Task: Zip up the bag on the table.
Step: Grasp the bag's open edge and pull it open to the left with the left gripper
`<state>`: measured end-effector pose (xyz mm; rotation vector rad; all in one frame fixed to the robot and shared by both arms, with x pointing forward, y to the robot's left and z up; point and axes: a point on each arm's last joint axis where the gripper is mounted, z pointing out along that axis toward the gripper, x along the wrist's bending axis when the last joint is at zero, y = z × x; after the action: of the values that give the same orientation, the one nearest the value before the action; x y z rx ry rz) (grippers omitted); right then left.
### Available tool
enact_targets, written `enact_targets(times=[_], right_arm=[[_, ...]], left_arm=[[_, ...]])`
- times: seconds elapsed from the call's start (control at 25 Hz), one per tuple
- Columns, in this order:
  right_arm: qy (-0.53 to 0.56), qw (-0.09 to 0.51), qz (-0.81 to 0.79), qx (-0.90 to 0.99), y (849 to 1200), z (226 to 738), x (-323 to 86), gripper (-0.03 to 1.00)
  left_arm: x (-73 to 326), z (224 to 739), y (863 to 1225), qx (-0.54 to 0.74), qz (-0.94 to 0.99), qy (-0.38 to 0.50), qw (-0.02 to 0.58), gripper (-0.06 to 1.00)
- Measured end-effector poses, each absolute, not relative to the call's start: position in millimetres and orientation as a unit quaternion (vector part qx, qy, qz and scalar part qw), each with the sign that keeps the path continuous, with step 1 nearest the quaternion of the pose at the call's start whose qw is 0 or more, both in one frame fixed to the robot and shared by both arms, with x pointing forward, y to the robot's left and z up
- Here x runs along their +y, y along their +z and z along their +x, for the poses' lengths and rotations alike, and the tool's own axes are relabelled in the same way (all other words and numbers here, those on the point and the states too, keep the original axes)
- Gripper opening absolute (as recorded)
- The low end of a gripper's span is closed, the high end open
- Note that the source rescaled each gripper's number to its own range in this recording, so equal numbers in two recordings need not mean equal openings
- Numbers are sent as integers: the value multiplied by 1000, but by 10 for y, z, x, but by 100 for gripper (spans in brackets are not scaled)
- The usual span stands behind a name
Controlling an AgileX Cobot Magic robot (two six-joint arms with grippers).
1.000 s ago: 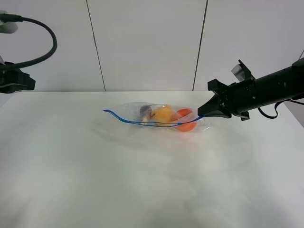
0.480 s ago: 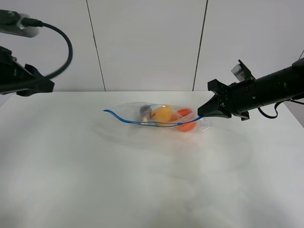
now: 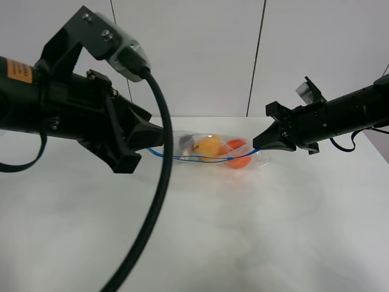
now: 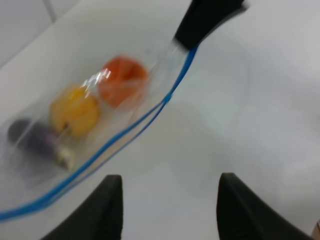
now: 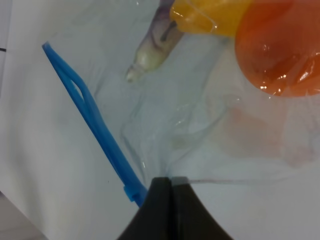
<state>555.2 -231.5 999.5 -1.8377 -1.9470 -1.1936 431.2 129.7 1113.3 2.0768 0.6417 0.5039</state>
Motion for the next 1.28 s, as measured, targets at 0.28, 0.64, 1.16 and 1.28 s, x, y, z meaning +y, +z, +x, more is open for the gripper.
enact_targets(times=[0.28, 0.64, 1.16, 1.28], right_arm=[[-405, 105, -623, -661, 9995, 5551, -2315, 0], [-405, 107, -622, -661, 9996, 5548, -2313, 0], [-403, 125, -614, -667, 10001, 5517, -2285, 0], [-403, 125, -614, -667, 10001, 5517, -2285, 0]], left_arm=[[1023, 4518, 10788, 259, 853, 186, 414, 100], [660, 4944, 10240, 266, 871, 178, 373, 100], [59, 5300, 9949, 196, 895, 182, 357, 100], [45, 5316, 9889, 189, 899, 183, 350, 100]])
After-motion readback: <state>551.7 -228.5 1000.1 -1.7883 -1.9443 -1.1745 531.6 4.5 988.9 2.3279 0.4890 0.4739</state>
